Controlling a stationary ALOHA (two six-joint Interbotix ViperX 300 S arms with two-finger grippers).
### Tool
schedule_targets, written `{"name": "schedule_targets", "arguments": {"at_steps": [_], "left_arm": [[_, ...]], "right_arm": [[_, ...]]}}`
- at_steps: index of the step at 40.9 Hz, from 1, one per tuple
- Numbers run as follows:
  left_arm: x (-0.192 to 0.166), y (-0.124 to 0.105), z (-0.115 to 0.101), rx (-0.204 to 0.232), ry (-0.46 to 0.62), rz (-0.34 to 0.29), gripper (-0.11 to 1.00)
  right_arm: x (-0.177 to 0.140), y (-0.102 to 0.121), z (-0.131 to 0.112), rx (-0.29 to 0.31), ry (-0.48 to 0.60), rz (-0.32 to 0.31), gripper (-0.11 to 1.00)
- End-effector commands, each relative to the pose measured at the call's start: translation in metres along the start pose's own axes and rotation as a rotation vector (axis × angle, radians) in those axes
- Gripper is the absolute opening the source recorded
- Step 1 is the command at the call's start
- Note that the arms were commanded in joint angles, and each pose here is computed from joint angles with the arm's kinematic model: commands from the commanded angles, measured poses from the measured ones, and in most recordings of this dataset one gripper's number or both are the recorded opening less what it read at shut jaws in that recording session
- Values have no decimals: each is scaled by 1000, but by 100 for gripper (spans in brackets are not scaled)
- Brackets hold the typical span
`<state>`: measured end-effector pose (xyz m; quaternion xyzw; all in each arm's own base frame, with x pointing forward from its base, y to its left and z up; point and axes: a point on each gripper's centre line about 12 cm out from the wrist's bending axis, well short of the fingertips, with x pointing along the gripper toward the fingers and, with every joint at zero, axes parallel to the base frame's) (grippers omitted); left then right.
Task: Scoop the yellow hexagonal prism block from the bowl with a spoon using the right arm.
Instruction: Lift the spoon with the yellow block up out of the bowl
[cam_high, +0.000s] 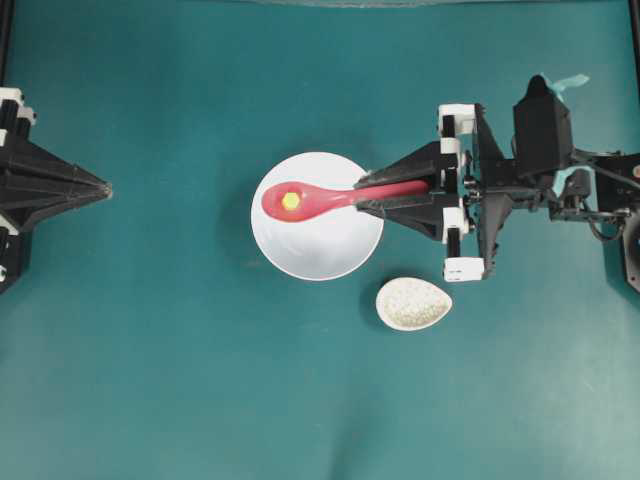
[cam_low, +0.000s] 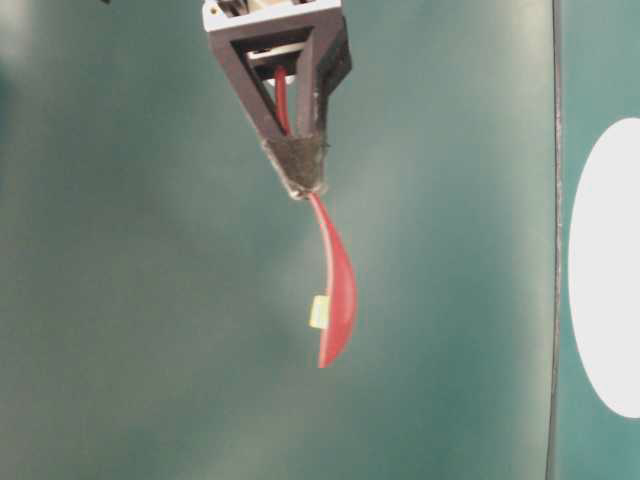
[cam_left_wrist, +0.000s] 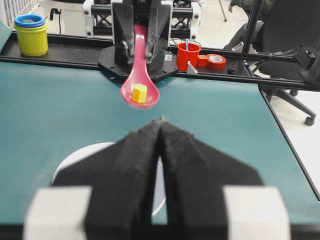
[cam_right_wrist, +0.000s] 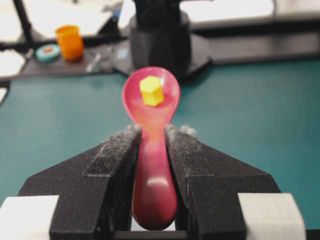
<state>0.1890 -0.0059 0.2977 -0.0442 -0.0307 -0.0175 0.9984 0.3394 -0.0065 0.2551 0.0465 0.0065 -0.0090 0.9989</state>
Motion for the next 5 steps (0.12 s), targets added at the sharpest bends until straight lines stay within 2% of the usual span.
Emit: {"name": "schedule_targets", "arguments": {"at_steps": [1, 5], "left_arm": [[3, -1, 9, 1, -20, -5, -1], [3, -1, 9, 1, -18, -5, -1]], "right_arm": [[0, 2, 14, -4, -56, 8, 23], [0, 2, 14, -4, -55, 8, 23]]}}
